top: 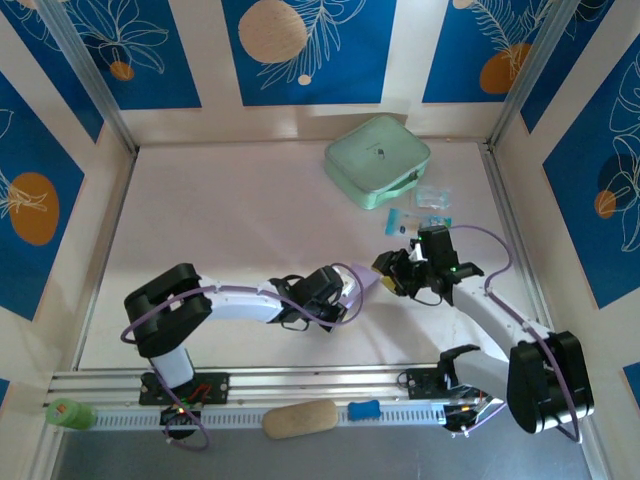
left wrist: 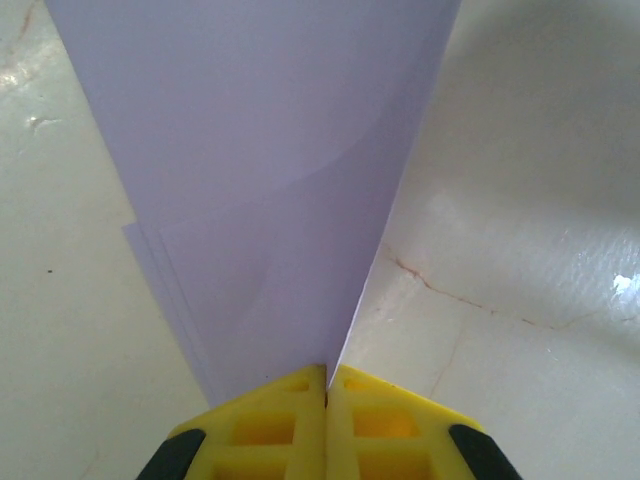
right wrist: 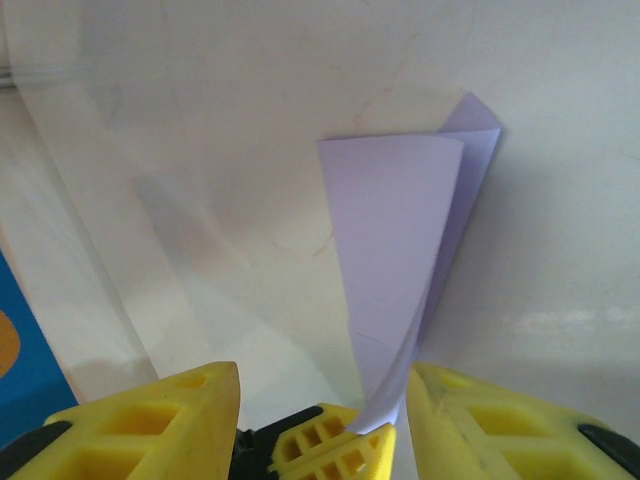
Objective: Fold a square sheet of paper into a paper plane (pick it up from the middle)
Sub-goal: Fold the wing for the fifth time at the center of the table.
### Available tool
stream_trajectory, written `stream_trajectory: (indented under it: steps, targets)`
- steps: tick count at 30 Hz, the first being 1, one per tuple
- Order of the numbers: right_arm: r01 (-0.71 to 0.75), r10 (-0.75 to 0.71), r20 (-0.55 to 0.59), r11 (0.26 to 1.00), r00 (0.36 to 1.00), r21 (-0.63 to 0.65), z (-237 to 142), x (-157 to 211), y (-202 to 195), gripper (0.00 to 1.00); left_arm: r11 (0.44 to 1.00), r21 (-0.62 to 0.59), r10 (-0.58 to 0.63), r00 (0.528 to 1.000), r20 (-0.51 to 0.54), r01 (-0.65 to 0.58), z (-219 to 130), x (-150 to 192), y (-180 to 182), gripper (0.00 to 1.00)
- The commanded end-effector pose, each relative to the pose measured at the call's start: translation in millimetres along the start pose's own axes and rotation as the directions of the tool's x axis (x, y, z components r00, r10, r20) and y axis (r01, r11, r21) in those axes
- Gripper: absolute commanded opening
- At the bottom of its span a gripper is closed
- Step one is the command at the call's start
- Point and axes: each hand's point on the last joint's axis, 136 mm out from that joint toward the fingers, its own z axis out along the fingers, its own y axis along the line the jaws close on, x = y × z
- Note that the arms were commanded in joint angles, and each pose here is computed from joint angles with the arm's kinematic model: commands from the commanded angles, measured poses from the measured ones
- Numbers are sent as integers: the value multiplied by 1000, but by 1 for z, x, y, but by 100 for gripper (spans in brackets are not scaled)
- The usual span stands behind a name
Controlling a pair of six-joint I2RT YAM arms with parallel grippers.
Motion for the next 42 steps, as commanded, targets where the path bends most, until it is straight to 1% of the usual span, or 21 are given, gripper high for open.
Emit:
stream_trajectory:
  steps: [1,5,10,13,16,18,24,28,30,33,37,42]
  targets:
    - [11,-9,-57,999,998,38,4,8,0,51,1000,17,7,1000,10,-8,-7,-5,-3,0]
    - [-2,12,-83,993,997,114,12,11,-6,54,999,-21,37,999,10,-37,-10,-8,1,0]
    - [-6,23,-96,985,995,172,23,12,-8,54,995,-53,83,996,16,-82,-14,-10,0,1]
    - [-17,43,-122,978,992,206,30,15,-12,53,990,-90,114,993,8,-112,-16,-11,1,2]
    - [-16,46,-130,975,990,221,36,17,-14,48,981,-141,136,991,8,-134,-19,-11,5,2]
    - [-16,46,-133,975,990,220,38,17,-14,43,974,-170,153,988,5,-150,-21,-12,7,3]
    - [-7,37,-141,977,989,212,39,17,-10,29,955,-217,202,979,-31,-203,-20,-9,10,6]
    - [-6,37,-146,978,989,210,40,18,-10,16,945,-239,221,975,-31,-222,-21,-10,10,7]
    - [-6,37,-151,980,988,201,41,19,-9,6,940,-249,230,972,-35,-232,-20,-10,10,10]
    - [-10,39,-155,982,987,186,41,19,-6,0,929,-272,248,967,-48,-252,-20,-9,11,15]
    - [-25,51,-167,987,985,159,42,20,-1,0,911,-307,269,961,-63,-275,-19,-8,12,20]
    - [-33,57,-169,989,984,142,41,19,1,0,881,-365,293,953,-79,-301,-18,-8,16,21]
